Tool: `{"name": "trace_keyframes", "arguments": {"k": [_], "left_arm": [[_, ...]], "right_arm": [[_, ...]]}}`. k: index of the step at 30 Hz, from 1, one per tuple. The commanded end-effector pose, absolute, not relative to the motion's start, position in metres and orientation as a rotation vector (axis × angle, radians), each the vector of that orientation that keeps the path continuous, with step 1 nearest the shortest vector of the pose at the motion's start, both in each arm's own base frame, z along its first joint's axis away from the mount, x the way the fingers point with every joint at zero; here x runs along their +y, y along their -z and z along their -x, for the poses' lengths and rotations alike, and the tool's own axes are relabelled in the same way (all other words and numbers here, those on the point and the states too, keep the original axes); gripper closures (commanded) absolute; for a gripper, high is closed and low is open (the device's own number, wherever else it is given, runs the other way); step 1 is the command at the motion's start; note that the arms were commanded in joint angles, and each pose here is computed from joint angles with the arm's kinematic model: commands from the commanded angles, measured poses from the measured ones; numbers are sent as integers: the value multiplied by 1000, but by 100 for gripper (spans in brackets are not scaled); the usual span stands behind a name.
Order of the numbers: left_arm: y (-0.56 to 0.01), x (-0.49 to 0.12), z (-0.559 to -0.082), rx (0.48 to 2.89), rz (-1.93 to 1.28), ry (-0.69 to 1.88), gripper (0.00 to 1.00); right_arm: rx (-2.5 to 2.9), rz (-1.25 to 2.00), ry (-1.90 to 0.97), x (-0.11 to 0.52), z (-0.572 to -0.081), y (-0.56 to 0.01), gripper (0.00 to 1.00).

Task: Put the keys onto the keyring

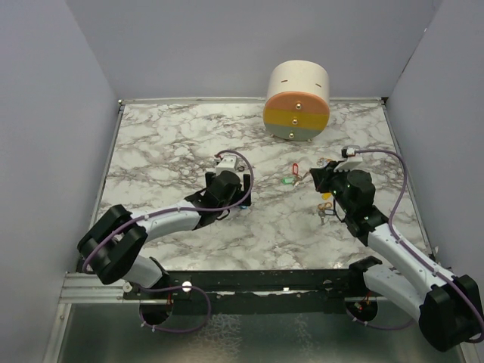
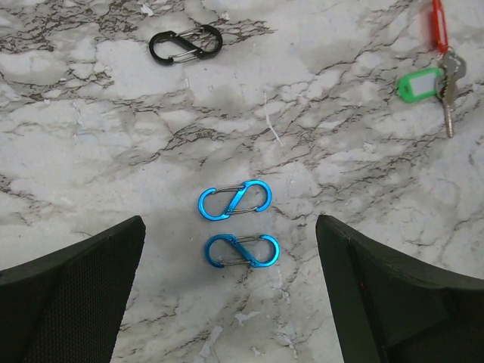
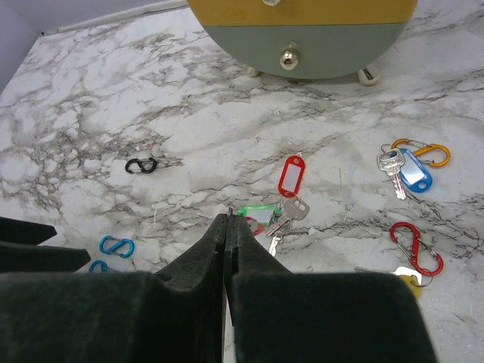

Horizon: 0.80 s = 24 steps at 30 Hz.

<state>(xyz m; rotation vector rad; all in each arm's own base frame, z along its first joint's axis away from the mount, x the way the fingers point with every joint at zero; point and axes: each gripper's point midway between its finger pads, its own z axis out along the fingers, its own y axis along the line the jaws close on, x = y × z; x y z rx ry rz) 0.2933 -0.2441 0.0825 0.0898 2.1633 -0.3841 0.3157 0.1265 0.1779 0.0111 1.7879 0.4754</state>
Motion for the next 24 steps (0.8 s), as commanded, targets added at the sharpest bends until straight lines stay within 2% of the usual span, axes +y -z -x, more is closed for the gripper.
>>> {"name": "trace_keyframes", "arguments": {"k": [1,5,14,24], "left_arm": [[-78,-247,-303,2194,-77,373,3],[-76,-249,-304,2217,-67,366,3],[-73,-267,-273,2268,-123,588,4],[-70,-271,-244,2322,-205,655,3]], "right_arm": [[1773,34,-501,132,-317,-190,99],[1775,30,-506,133,-317,-189,99],[1782,24,-508,133,-317,-186,99],[1783,17,-511,133,-317,-186,99]]}}
